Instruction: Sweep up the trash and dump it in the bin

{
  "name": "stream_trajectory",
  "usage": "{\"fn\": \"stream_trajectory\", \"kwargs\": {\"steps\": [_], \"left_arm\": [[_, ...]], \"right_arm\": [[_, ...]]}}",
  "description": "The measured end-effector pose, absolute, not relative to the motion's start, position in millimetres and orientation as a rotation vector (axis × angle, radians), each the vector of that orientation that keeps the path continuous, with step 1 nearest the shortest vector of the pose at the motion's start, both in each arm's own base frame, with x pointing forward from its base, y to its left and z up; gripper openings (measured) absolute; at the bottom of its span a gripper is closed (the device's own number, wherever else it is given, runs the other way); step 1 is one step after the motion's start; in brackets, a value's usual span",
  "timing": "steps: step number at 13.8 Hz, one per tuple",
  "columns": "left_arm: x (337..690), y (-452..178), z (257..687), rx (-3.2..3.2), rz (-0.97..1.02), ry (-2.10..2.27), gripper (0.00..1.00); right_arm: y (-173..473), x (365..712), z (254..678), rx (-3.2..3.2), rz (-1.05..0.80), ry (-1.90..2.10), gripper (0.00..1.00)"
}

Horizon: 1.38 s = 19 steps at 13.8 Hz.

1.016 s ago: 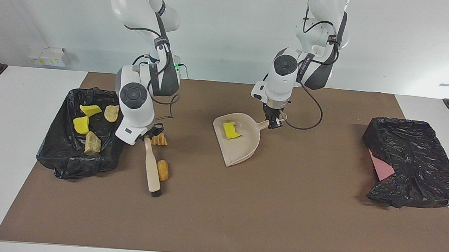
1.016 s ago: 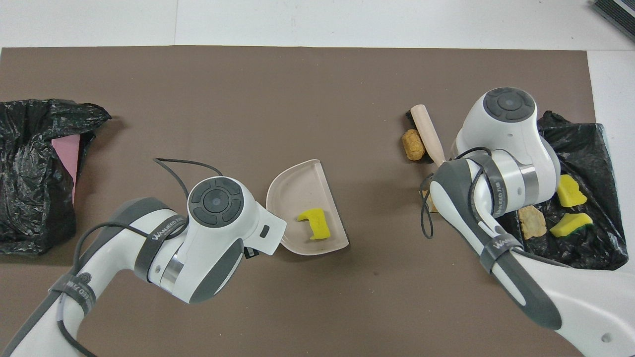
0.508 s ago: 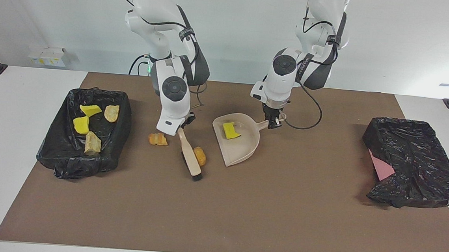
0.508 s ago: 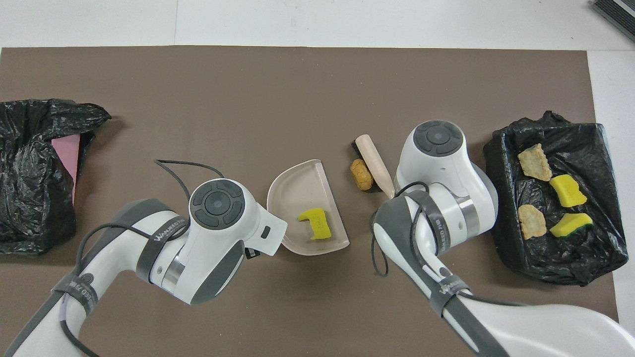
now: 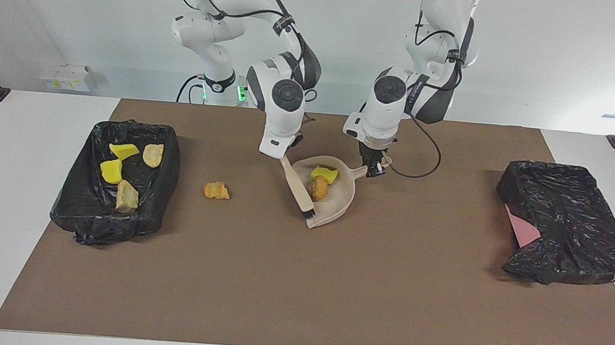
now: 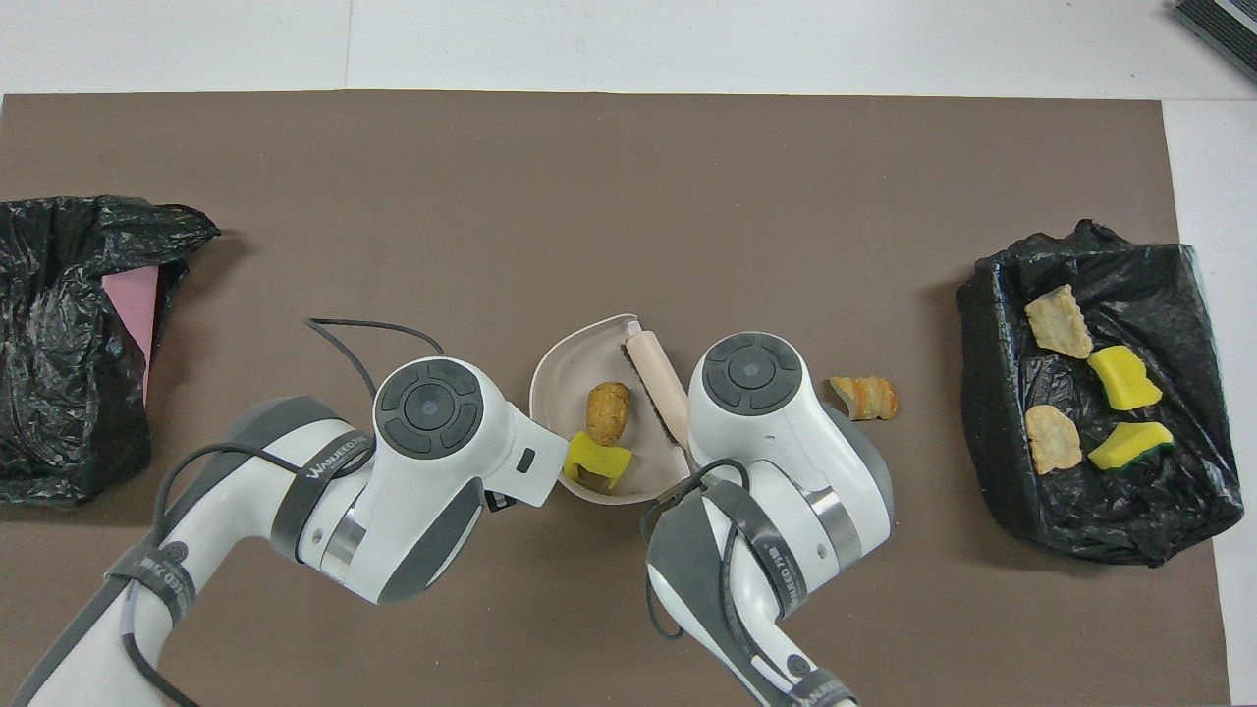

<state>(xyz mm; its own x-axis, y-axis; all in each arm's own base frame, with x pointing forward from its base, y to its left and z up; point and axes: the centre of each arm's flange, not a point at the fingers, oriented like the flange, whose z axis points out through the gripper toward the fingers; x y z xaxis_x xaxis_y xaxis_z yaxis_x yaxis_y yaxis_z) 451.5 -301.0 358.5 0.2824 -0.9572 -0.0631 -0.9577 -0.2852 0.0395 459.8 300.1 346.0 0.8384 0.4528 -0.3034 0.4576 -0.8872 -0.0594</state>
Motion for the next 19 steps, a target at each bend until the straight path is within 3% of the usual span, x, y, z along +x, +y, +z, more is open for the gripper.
{"fn": "stream_trajectory", "kwargs": {"steps": [11, 16, 19], "left_arm": [[468.2, -284.0, 358.1, -2.402, 0.063, 2.014, 0.31], [462.6, -292.0, 360.1, -2.368, 0.083, 2.054, 0.31], [453.6, -304.0, 360.8, -2.367, 0.092, 2.053, 0.31]], "right_arm": [[309.2, 450.9, 368.8, 3.016, -0.481, 0.724, 0.27], [235.4, 460.1, 426.4, 3.042, -0.559, 0.535, 0.27], [181.9, 467.1, 440.1, 3.049, -0.617, 0.389, 0.27]]}}
